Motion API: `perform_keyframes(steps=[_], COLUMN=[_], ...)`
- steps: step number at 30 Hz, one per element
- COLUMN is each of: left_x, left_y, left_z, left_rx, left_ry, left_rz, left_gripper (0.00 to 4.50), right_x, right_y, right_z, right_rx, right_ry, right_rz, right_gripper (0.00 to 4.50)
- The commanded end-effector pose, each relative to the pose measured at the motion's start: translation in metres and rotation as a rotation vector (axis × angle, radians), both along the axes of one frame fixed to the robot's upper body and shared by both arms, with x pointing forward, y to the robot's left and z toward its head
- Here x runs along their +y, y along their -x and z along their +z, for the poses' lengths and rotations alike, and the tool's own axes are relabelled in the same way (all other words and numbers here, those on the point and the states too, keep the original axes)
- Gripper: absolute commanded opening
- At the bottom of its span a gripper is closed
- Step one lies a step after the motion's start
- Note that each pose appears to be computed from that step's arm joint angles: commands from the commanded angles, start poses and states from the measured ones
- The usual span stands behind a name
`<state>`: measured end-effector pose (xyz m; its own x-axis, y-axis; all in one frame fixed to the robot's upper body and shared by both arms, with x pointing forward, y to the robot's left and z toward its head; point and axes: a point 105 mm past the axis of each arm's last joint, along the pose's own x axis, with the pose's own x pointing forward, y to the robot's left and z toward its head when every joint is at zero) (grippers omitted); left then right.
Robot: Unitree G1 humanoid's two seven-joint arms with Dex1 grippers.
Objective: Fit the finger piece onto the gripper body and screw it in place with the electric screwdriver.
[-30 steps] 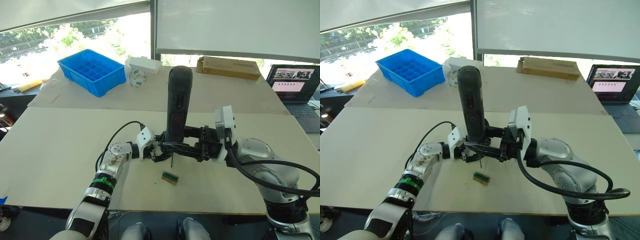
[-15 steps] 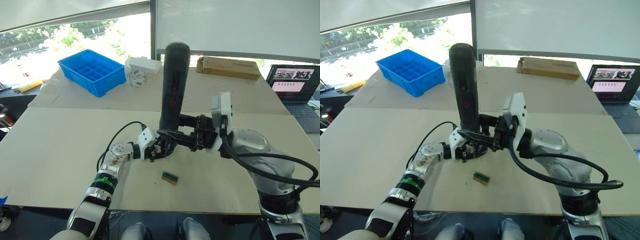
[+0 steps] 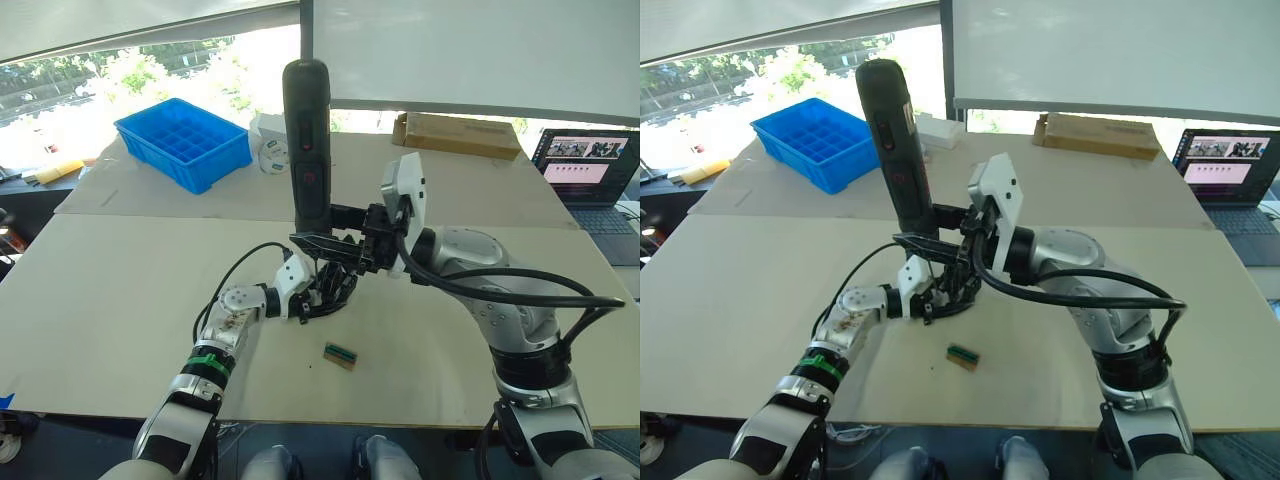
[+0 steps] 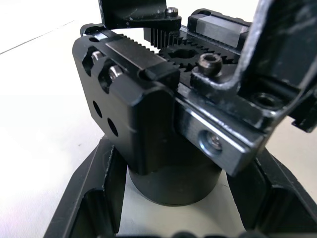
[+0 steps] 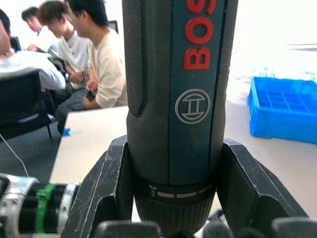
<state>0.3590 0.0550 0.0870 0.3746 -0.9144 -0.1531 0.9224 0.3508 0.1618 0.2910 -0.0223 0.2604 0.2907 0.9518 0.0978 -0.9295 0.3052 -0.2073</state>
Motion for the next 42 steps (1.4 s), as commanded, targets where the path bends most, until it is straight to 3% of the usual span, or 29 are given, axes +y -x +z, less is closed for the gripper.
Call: perform_keyframes(steps=[1,42], left_x=[0.0010,0.0034], left_y=[0.0009,0.0015], left_z=[0.0076,0.0088], left_rx=[-0.029,-0.033], left_ry=[0.015,0.009], left_rz=[-0.001,-0.006], left_gripper=[2.31,2.31], right_x=[-0.0003,0.0072], right_y=[0.0045,0.0001], right_z=[0.0234,0.0205], right_rx=[-0.110,-0.178], right_ry=[-0.045,-0.029], right_rz=[0.008,-0.002], right_gripper=[1.92,1.92])
